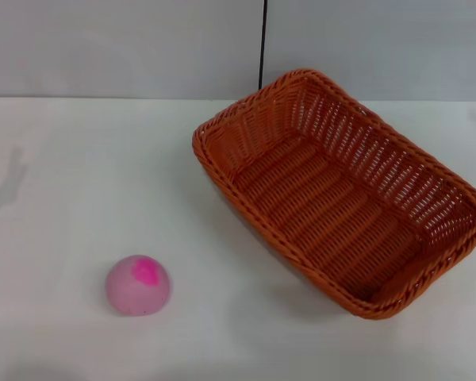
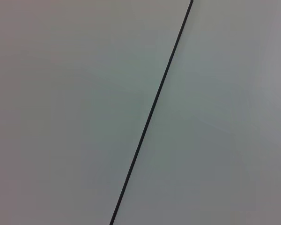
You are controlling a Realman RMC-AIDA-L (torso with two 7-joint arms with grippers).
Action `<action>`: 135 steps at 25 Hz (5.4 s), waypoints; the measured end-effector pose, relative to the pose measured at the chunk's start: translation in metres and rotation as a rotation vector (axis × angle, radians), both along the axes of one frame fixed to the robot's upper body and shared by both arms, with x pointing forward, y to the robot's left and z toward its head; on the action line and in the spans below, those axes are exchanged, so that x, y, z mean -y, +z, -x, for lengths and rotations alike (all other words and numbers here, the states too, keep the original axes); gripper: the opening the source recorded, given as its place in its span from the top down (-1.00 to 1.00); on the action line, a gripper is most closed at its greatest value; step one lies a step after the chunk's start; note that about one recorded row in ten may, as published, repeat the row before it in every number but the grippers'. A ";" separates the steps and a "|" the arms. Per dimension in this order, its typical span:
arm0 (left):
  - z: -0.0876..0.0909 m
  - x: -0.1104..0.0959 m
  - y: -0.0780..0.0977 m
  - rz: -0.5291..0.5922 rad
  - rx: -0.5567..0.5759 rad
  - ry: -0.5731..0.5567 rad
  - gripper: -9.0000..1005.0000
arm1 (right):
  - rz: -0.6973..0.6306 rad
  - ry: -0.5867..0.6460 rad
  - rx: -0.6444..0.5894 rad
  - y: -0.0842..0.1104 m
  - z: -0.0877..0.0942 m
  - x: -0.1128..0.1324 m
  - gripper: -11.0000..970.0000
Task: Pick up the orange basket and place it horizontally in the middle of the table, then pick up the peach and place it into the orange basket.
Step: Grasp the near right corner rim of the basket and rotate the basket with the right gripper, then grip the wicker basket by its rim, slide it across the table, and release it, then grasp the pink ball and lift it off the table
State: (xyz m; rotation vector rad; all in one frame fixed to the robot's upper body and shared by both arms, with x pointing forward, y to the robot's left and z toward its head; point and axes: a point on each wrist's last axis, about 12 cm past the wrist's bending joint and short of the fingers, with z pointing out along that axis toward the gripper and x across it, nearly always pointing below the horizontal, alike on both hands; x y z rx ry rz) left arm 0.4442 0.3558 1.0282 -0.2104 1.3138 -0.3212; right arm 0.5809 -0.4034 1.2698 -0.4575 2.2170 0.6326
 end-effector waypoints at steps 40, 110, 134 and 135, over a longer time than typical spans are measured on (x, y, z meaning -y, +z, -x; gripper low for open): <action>0.009 -0.002 -0.004 0.002 -0.019 0.014 -0.59 | 0.413 0.382 -0.376 -0.111 -0.045 -0.155 -0.22; 0.000 0.003 -0.004 0.002 -0.027 -0.006 -0.59 | 0.563 0.984 0.103 -0.063 -0.067 -0.224 0.69; -0.002 0.005 -0.005 0.001 -0.037 -0.015 -0.58 | 0.591 0.819 0.348 -0.076 -0.087 -0.230 0.05; -0.002 0.005 -0.005 0.000 -0.040 -0.019 -0.58 | 0.580 0.791 0.385 -0.076 -0.088 -0.227 -0.02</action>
